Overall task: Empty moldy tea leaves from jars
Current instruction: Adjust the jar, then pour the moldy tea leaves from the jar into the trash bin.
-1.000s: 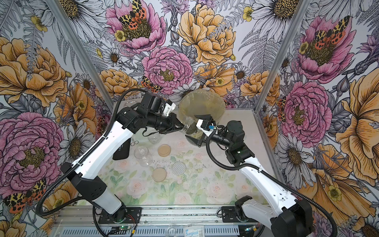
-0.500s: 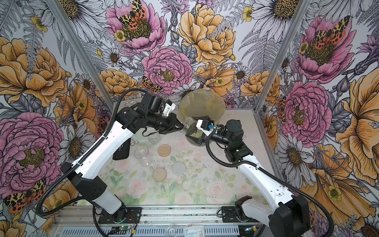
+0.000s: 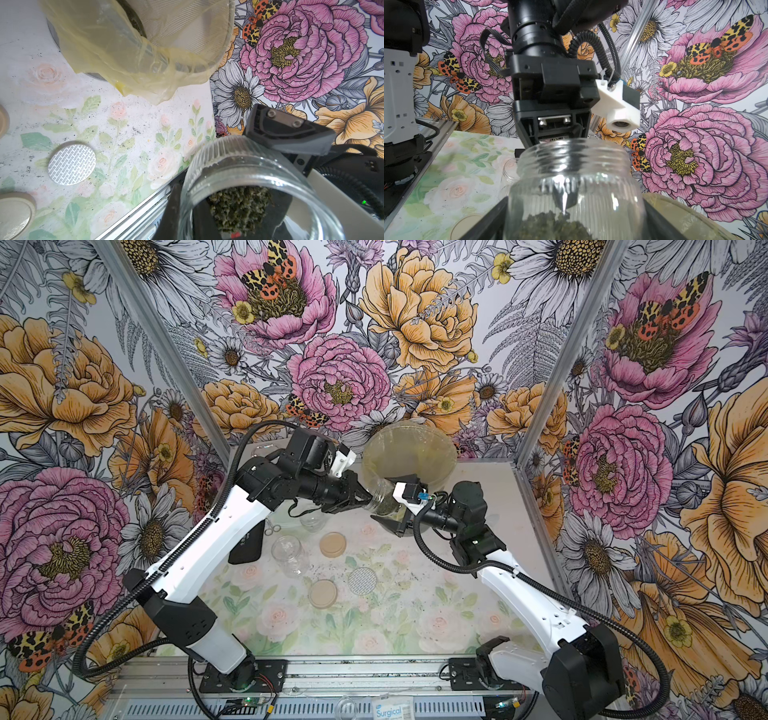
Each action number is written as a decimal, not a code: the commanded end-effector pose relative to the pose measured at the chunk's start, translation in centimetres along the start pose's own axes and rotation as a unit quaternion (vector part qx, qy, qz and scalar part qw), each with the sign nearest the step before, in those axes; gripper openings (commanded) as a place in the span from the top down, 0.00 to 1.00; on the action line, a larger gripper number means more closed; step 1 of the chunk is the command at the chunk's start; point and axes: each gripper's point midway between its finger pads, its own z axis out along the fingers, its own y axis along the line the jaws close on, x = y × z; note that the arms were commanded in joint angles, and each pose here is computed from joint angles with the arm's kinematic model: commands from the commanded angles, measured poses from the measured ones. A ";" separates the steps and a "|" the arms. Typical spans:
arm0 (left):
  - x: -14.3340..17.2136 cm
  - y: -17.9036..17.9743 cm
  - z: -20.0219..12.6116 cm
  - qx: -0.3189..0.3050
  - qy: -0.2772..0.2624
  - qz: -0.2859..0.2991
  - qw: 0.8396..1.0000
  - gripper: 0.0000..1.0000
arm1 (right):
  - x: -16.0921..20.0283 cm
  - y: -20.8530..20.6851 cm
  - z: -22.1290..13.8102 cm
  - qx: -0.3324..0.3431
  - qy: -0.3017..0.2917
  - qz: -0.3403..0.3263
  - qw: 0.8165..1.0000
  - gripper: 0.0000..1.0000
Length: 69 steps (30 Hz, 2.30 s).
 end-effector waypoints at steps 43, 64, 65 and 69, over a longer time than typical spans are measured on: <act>-4.0 2.5 -16.9 -0.131 -0.350 0.183 0.909 0.01 | 3.9 -17.2 -3.0 0.306 0.188 0.446 0.820 0.79; -3.0 4.4 -15.8 -0.137 -0.345 0.172 0.912 0.01 | 12.0 -18.4 -1.8 0.364 0.181 0.683 0.607 1.00; -2.9 4.5 -15.8 -0.137 -0.346 0.172 0.912 0.01 | 11.9 -18.5 -1.8 0.365 0.180 0.682 0.608 1.00; -2.8 4.8 -15.9 -0.141 -0.348 0.170 0.911 0.01 | 11.9 -18.5 -1.5 0.375 0.183 0.670 0.614 1.00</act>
